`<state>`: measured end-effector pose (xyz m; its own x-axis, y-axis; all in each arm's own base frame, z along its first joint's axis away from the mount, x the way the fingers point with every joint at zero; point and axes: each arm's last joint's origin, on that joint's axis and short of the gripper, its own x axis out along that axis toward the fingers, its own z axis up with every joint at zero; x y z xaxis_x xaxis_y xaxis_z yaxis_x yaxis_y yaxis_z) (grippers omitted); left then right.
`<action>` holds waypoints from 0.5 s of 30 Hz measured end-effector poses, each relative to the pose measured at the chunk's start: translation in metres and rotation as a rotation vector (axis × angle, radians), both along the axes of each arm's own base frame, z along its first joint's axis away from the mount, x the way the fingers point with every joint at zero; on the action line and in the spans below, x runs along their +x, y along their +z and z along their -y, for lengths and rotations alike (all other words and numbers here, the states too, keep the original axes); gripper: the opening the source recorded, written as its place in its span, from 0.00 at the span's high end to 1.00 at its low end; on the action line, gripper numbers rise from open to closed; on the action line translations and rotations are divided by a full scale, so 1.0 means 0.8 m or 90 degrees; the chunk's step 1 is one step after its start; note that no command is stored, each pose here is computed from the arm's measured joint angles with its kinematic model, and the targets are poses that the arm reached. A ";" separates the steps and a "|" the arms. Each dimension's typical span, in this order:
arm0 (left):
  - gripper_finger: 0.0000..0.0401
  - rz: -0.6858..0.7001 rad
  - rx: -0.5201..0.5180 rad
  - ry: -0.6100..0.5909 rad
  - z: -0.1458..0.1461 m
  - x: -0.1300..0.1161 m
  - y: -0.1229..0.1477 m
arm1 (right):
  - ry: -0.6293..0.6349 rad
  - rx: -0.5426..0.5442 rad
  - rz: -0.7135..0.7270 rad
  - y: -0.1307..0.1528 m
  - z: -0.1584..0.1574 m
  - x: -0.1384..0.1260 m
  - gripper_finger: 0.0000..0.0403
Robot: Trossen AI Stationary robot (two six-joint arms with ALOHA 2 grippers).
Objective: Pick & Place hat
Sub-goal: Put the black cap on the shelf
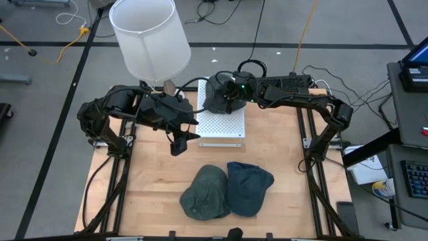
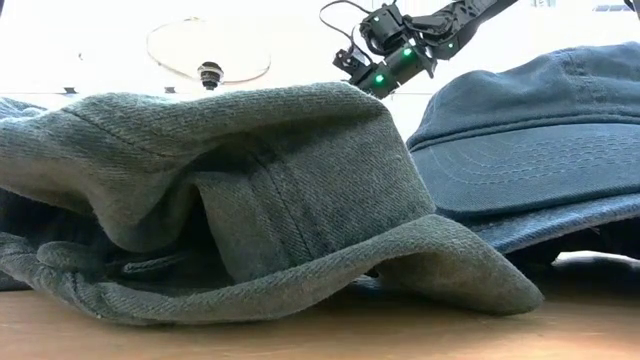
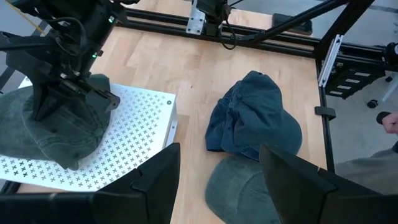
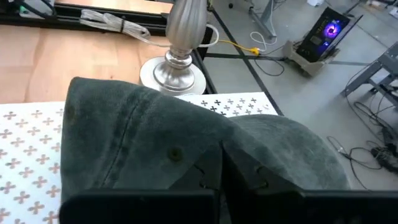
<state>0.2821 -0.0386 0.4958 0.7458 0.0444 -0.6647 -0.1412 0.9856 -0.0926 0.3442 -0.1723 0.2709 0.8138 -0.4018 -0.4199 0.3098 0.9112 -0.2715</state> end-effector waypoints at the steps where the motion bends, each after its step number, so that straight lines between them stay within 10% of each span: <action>1: 0.44 0.001 0.000 0.001 0.000 0.000 0.000 | 0.002 -0.005 0.005 0.001 0.000 0.000 1.00; 15: 0.44 0.002 -0.009 0.010 -0.001 0.000 0.000 | 0.097 0.020 0.031 0.020 -0.011 -0.007 1.00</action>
